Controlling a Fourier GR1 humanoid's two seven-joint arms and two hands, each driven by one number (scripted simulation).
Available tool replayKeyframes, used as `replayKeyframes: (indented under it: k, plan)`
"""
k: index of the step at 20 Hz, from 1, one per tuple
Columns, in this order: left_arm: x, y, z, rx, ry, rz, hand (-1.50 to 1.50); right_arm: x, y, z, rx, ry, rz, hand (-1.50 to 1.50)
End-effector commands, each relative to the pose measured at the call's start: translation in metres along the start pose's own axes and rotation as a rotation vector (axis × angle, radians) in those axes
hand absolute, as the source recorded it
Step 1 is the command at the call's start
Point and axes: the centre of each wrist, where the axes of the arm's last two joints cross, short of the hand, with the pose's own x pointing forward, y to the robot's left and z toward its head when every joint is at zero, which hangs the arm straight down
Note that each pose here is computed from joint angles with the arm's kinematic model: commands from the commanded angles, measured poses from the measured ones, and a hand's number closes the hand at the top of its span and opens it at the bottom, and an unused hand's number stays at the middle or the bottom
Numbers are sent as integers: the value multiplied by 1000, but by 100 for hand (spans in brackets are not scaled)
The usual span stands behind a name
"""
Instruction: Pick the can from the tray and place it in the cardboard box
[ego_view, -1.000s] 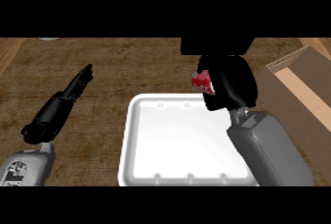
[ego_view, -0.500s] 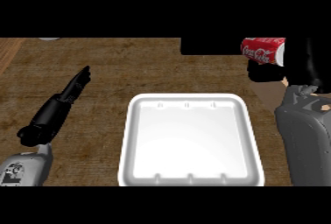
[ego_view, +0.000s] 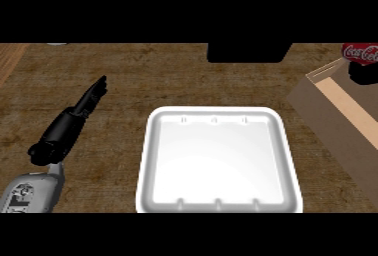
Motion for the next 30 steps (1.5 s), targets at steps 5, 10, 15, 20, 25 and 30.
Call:
replayKeyframes:
  k: [5,10,15,20,25,30]
  plan:
    - [4,-1,-10,-7,-7,1,0,-75,-6,-39,348,120,88,150]
    - [-1,-3,-1,10,1,14,0,-108,6,-43,487,112,125,150]
    - [3,9,-1,4,-1,-20,0,-154,10,-41,632,163,149,-150]
    - [2,10,-20,13,17,15,0,-163,0,-40,656,-15,-12,-150]
    - [0,6,-2,26,11,-6,0,-169,8,-36,356,-96,-391,-150]
    - [-10,-2,7,6,28,22,0,-182,0,-49,172,51,-920,-150]
